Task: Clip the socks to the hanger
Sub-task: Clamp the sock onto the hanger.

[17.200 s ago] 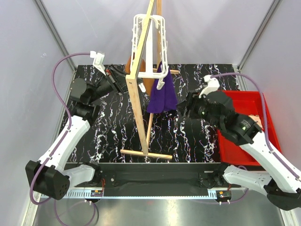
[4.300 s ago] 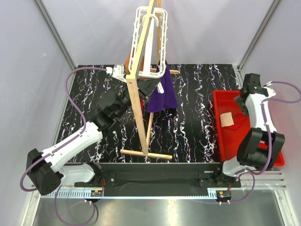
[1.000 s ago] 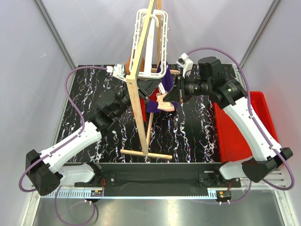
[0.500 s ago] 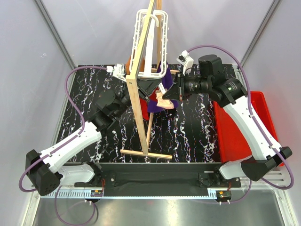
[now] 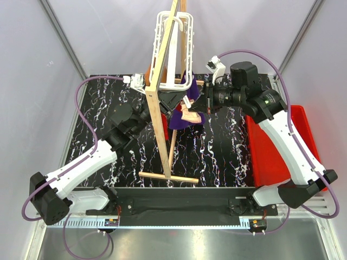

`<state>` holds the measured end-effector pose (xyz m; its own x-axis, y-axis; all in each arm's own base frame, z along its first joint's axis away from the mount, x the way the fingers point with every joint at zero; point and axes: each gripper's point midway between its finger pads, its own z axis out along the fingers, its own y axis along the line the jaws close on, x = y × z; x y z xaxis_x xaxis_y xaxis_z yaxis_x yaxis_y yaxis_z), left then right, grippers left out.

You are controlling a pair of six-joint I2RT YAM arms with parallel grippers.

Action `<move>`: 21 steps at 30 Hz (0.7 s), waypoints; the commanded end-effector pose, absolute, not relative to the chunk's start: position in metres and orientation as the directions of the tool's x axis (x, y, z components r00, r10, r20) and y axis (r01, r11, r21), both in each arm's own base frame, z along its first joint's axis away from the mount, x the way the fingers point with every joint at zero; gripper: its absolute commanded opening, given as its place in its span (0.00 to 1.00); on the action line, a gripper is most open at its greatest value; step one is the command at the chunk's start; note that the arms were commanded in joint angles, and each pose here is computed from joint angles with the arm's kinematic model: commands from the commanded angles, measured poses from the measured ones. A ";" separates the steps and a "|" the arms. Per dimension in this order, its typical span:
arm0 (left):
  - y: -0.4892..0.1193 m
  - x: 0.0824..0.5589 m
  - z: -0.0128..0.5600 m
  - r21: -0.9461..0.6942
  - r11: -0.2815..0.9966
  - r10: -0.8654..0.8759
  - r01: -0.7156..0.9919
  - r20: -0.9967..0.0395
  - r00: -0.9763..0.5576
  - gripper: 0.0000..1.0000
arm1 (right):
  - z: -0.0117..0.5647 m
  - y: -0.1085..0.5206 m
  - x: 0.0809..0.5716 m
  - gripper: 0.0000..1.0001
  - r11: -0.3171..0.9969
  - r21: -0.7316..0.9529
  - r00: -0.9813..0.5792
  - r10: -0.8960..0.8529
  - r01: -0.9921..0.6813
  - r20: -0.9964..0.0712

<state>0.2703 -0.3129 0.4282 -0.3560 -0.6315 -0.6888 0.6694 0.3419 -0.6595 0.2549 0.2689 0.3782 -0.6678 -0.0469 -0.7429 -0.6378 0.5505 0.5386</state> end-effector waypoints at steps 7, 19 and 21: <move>-0.319 0.260 0.438 -0.643 0.310 -0.600 0.700 -0.704 -0.381 0.00 | 0.415 0.266 0.247 0.00 0.513 0.510 -0.592 0.005 -0.690 -0.806; -0.318 0.258 0.436 -0.649 0.304 -0.599 0.697 -0.699 -0.390 0.51 | 0.416 0.268 0.244 0.01 0.493 0.514 -0.590 0.001 -0.702 -0.807; -0.317 0.258 0.435 -0.652 0.304 -0.603 0.695 -0.696 -0.390 0.61 | 0.416 0.269 0.243 0.03 0.483 0.517 -0.590 0.001 -0.706 -0.807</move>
